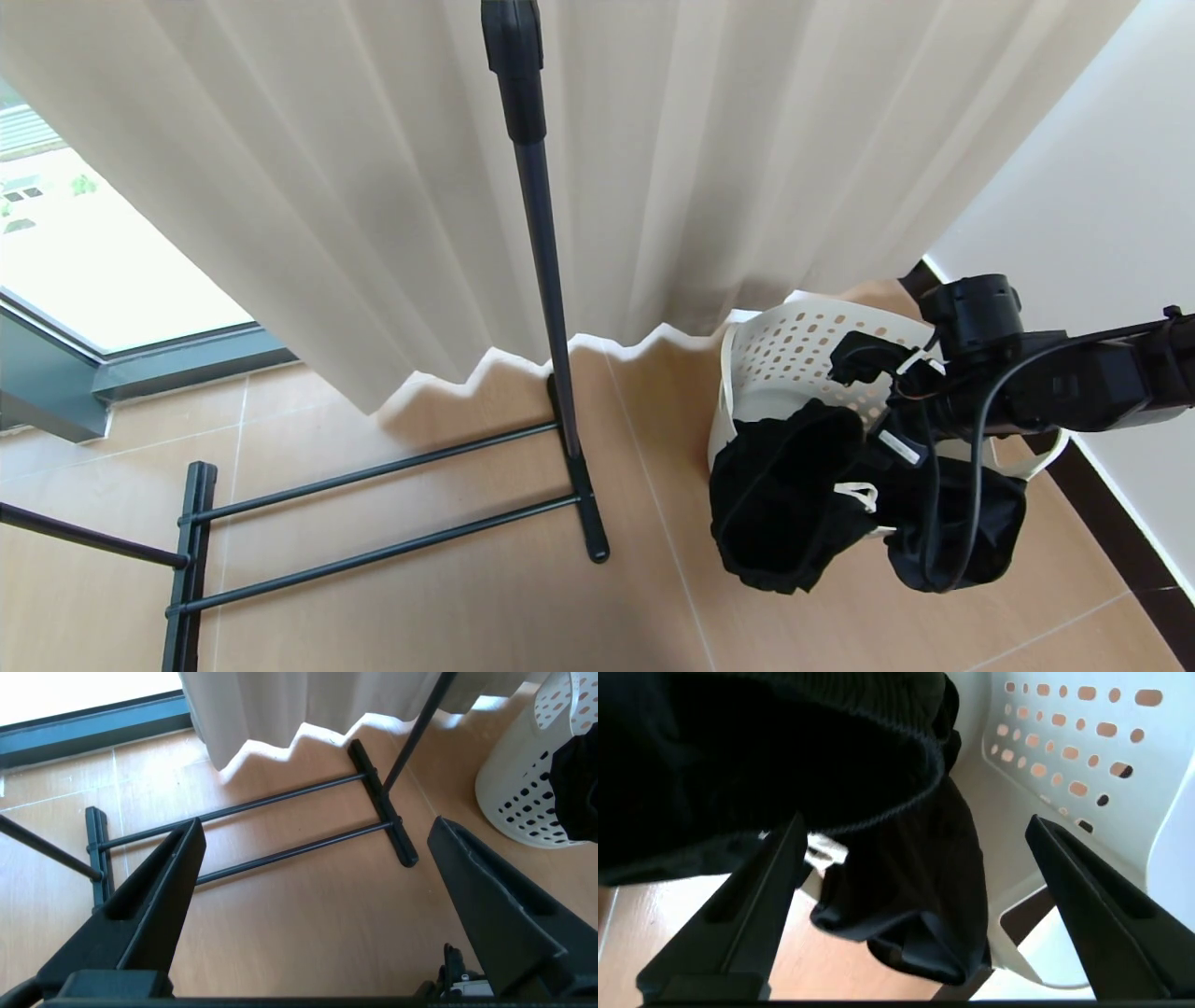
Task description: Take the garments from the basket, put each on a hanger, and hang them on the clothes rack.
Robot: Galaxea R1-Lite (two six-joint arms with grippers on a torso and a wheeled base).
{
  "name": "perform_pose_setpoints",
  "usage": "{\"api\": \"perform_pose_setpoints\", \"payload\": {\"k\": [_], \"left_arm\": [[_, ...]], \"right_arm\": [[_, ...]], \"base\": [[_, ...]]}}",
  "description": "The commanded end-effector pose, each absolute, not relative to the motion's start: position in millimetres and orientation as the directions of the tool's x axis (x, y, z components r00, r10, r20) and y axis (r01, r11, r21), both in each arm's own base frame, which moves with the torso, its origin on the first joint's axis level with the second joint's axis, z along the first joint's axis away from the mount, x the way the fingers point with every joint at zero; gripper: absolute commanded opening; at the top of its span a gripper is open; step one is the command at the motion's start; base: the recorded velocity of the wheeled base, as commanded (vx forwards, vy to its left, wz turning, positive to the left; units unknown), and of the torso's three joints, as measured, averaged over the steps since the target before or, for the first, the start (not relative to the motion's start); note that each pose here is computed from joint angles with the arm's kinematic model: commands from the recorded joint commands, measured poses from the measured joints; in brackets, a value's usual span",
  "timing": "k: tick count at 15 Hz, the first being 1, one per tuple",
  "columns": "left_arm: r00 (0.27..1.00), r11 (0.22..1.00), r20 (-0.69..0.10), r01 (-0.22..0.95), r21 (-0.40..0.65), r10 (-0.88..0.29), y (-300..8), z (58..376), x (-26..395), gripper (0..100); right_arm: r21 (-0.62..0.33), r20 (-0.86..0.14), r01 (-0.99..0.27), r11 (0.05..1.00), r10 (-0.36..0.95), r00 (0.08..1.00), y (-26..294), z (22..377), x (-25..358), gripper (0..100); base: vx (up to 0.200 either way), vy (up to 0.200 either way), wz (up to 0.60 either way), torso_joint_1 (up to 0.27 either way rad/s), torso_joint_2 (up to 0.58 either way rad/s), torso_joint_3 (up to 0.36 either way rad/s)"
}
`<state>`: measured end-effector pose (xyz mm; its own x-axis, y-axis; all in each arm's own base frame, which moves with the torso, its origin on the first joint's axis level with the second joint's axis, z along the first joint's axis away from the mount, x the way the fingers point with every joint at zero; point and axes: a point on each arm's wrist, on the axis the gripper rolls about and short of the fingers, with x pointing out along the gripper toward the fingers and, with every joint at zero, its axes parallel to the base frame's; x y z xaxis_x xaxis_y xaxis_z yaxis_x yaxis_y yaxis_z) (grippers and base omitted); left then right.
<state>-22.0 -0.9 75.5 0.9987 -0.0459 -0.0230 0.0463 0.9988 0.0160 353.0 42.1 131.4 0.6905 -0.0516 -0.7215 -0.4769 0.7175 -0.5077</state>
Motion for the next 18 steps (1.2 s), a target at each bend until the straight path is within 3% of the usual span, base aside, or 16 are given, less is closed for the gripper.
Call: {"api": "perform_pose_setpoints", "payload": {"k": [1,10,17,18], "left_arm": [[0.999,0.999,-0.023,0.046,0.016,-0.046,-1,75,-22,100],[0.999,0.999,-0.023,0.046,0.016,-0.046,-1,75,-22,100],[0.999,0.999,-0.023,0.046,0.016,-0.046,-1,75,-22,100],[0.999,0.999,-0.023,0.046,0.016,-0.046,-1,75,-22,100]], "right_arm": [[-0.500,-0.736,-0.483,0.719,-0.058,0.675,42,119,368,100],[-0.488,-0.731,-0.471,0.735,-0.049,0.680,41,106,396,100],[-0.395,-0.744,-0.470,0.789,0.026,0.668,29,97,404,100],[-0.381,-0.743,-0.477,0.792,0.045,0.668,30,98,404,0]], "base": [[0.000,0.000,0.00,0.000,0.00,0.000],[0.000,0.000,0.00,0.000,0.00,0.000],[0.000,0.000,0.00,0.000,0.00,0.000],[0.000,0.000,0.00,0.000,0.00,0.000]]}}
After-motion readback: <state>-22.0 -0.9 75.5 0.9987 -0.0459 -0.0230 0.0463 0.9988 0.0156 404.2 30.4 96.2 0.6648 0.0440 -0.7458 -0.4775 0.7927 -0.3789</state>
